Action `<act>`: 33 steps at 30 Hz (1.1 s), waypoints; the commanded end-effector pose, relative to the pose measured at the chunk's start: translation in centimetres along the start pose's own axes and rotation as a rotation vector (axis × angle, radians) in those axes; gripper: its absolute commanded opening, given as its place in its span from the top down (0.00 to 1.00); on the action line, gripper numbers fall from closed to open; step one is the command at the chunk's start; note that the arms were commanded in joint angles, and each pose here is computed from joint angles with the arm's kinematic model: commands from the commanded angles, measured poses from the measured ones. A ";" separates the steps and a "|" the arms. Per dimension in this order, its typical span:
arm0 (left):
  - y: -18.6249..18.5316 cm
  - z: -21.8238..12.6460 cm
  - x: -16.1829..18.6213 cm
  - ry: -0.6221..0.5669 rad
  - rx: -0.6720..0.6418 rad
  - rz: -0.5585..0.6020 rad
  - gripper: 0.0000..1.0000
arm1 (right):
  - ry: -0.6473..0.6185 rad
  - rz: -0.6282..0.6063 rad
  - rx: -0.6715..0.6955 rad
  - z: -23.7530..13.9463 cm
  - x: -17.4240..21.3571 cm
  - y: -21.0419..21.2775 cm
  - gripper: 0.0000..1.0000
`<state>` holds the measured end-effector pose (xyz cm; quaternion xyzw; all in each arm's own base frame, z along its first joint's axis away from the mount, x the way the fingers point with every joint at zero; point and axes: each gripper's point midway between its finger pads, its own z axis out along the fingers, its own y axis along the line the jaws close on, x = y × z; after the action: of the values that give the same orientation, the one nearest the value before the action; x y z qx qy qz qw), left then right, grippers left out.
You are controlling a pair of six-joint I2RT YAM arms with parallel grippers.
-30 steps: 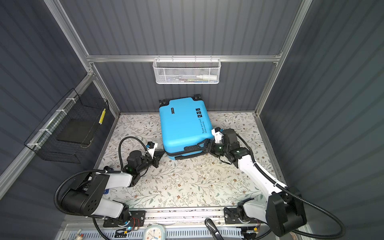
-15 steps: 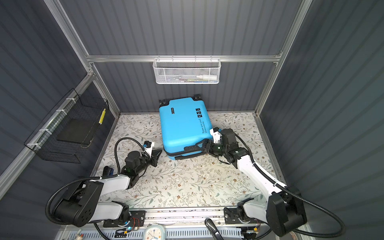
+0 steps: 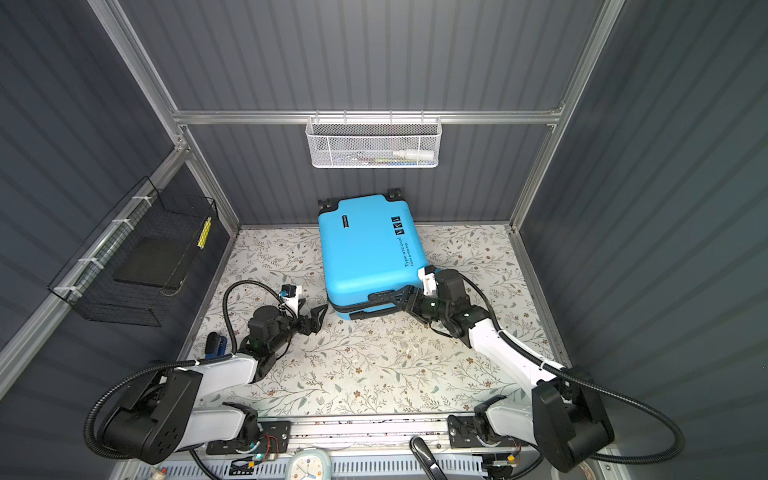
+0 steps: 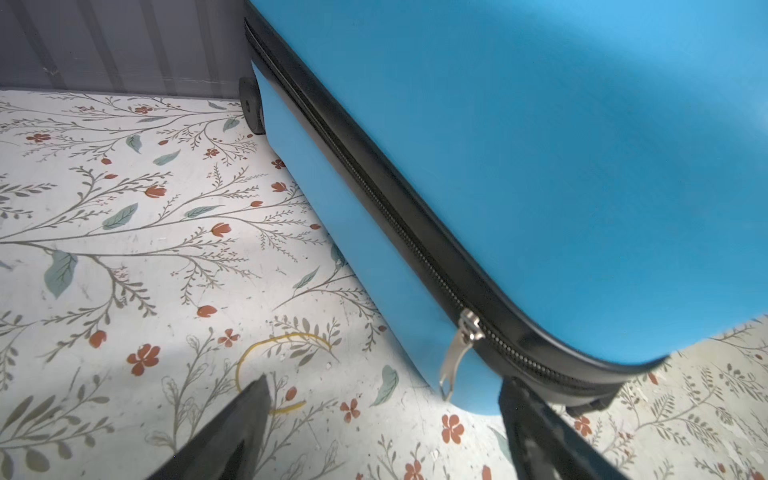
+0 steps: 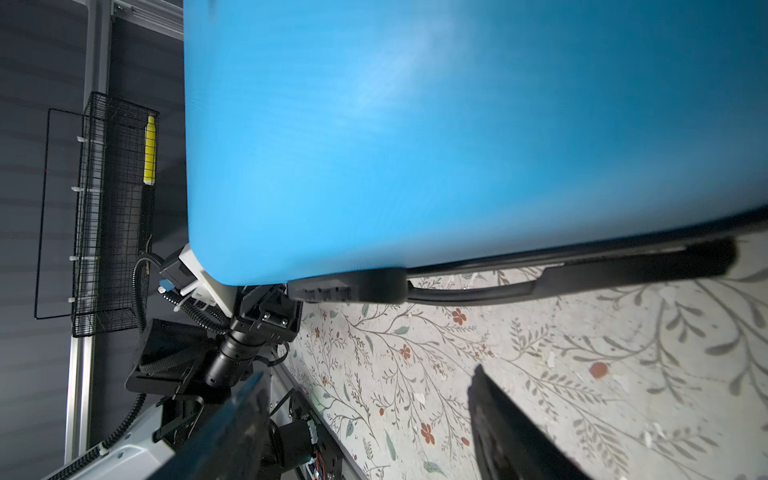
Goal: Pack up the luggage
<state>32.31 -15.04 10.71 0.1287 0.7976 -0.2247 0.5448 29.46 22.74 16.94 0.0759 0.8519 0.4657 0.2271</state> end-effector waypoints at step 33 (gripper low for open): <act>-1.4 3.2 0.2 -0.087 0.139 0.064 0.42 | -0.028 0.056 -0.034 1.8 0.3 -0.4 0.42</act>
<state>33.48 -17.31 8.38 0.1610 0.7763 -0.2668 0.5480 31.35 24.15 17.79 0.0920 0.8222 0.4980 0.2600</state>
